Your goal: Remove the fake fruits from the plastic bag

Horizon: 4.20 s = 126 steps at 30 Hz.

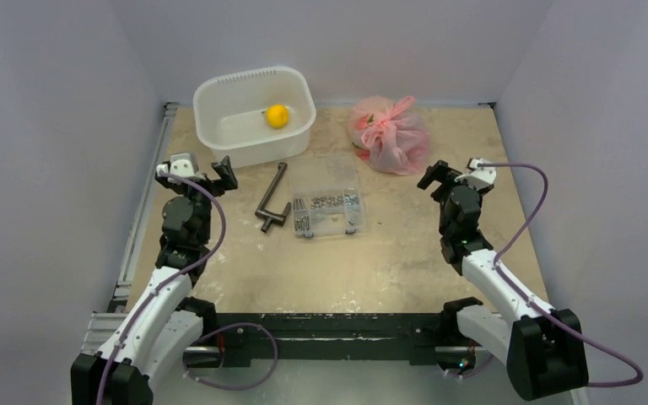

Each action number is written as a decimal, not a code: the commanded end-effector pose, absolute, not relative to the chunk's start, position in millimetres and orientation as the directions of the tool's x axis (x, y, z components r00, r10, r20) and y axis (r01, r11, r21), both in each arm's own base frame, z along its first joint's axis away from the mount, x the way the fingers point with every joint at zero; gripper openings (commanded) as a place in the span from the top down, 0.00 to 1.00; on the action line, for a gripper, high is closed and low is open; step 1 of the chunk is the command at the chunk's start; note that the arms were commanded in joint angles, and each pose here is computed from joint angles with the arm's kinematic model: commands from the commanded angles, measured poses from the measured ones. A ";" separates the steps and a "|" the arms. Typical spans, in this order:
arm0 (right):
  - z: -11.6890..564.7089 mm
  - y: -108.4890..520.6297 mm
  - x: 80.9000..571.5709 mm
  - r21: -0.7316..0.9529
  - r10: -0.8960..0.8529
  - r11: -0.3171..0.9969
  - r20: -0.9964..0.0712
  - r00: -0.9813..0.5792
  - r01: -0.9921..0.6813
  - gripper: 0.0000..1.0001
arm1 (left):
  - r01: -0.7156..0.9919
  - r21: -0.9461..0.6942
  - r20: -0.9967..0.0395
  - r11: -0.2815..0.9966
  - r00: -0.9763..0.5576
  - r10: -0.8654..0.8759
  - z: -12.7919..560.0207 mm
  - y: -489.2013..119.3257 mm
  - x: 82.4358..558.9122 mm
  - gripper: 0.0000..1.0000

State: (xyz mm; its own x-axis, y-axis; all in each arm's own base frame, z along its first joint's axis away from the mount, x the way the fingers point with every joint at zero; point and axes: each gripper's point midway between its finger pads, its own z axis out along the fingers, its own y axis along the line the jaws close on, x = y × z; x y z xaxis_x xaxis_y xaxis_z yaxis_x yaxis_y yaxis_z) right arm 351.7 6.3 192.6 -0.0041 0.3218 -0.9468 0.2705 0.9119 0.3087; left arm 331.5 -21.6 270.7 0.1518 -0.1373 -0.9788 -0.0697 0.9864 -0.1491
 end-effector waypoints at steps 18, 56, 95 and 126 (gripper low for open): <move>205.7 78.9 422.4 0.395 0.398 0.916 -0.881 -0.256 0.064 0.01 | -0.094 -0.299 -0.952 0.950 -0.043 -0.304 301.3 -23.9 327.0 0.00; 142.2 97.3 531.6 0.359 0.407 0.914 -0.813 -0.416 0.190 1.00 | 0.635 -0.367 -0.924 0.680 -0.334 -0.187 304.7 -165.7 316.2 0.00; 132.8 71.5 195.2 0.543 0.594 0.788 -0.546 -0.591 0.290 0.83 | 0.742 -0.374 -0.808 0.556 -0.555 0.197 230.9 -399.3 266.4 0.08; 123.4 62.4 241.4 0.460 0.593 0.804 -0.565 -0.574 0.377 0.80 | 0.779 -0.137 -0.721 0.612 -0.502 0.478 132.0 -500.6 296.0 0.62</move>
State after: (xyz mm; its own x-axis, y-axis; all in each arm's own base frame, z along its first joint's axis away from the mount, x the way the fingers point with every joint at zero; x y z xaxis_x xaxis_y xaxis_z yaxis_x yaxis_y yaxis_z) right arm 232.3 66.6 113.6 -0.6005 0.5868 -0.5432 0.3622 0.8052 0.4695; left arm 286.8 -501.7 117.3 -0.5215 0.4781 -0.7067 0.7839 0.5955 -0.1756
